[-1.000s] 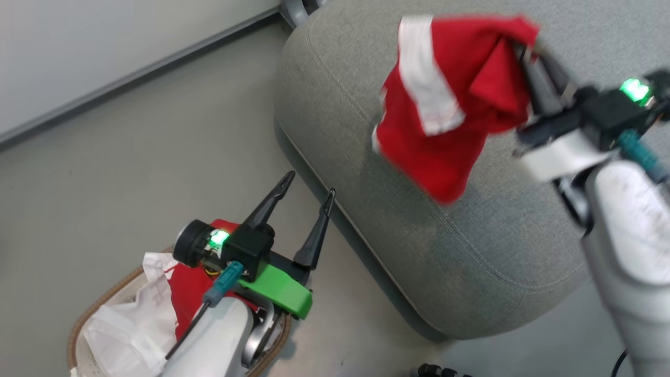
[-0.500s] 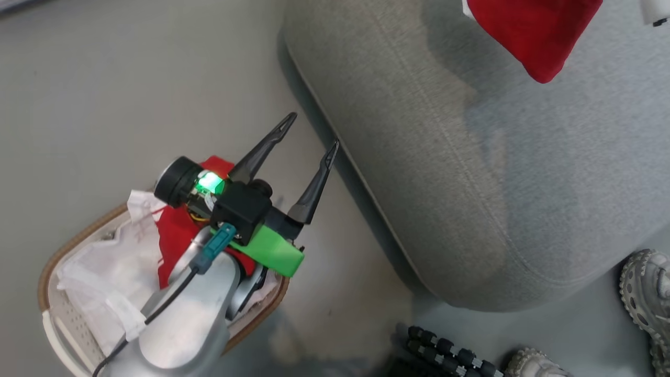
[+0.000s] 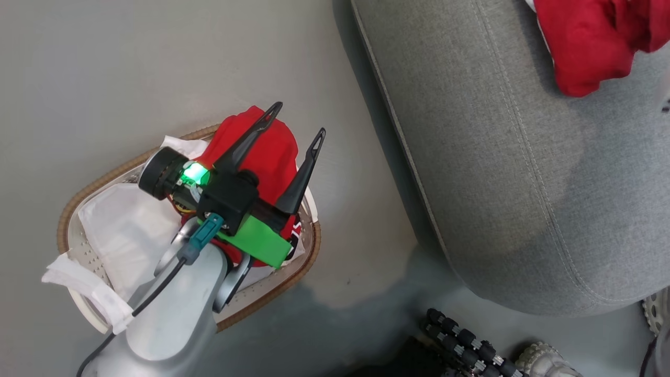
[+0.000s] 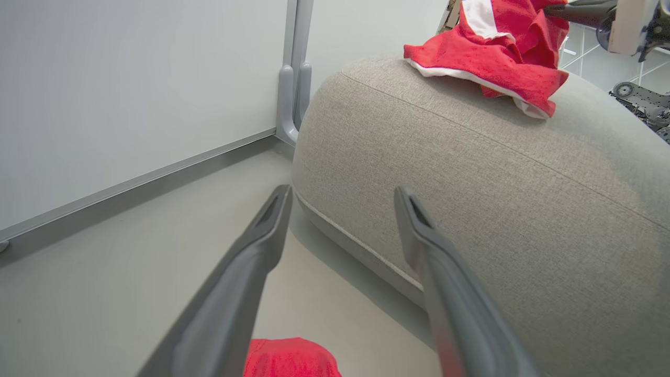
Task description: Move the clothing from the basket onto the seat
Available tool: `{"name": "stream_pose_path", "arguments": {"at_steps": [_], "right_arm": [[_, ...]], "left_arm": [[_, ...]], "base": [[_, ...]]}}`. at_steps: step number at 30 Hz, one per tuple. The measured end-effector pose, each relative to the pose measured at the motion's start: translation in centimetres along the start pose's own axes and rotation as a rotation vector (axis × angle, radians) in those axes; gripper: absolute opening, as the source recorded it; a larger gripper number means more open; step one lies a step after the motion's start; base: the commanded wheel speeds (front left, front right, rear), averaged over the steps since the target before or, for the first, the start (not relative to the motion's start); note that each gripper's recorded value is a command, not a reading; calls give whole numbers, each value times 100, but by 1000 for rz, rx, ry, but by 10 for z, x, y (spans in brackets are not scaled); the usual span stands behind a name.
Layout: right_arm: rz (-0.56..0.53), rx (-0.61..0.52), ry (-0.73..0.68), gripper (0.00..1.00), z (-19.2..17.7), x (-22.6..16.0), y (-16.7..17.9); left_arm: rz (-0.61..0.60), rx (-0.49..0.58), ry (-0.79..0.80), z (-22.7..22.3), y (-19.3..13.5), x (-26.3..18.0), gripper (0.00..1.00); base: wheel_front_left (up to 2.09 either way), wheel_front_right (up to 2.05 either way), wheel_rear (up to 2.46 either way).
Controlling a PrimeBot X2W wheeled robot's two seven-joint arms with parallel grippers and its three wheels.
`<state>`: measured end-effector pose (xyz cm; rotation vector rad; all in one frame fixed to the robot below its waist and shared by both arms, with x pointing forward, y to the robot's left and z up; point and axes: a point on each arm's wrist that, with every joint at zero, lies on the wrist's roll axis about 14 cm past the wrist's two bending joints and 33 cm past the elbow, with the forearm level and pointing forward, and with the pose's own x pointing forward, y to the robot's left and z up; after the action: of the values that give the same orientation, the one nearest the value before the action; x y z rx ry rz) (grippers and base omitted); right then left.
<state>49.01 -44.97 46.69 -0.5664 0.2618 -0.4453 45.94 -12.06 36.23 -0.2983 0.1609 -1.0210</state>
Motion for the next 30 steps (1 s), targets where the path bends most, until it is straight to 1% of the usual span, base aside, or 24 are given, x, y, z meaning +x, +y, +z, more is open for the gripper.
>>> {"name": "stream_pose_path", "arguments": {"at_steps": [1, 4, 8, 10, 14, 18, 22, 27, 30], "right_arm": [[-8, 17, 30, 100, -11, -5, 1], [-28, 49, 87, 100, -33, -22, -1], [-49, 90, 117, 100, -46, -47, -4], [-74, 134, 109, 100, -47, -60, -11], [-117, 170, 60, 100, -37, -81, -34], [-115, 212, -18, 100, -17, -96, -40], [-71, 255, -94, 100, 6, -105, -30], [0, 361, -196, 100, 40, -113, -4], [88, 405, -247, 100, 61, -115, 24]], "left_arm": [[4, -3, 9, -3, 0, -2, 100], [6, -4, 15, -2, -2, -4, 100], [6, -8, 7, 7, -11, -4, 100], [7, -13, -8, 15, -18, -2, 100], [14, -5, -40, 35, -28, -2, 100], [39, 5, -63, 52, -33, -5, 100], [96, 2, -78, 64, -30, -15, 100], [176, 17, -90, 77, -20, -32, 100], [247, 25, -95, 82, -8, -48, 100]], "base": [[0, 0, 0], [0, 0, 0], [0, 0, 0], [0, 0, 0], [0, 0, 0], [0, 0, 0], [0, 0, 0], [0, 0, 0], [0, 0, 0]]}}
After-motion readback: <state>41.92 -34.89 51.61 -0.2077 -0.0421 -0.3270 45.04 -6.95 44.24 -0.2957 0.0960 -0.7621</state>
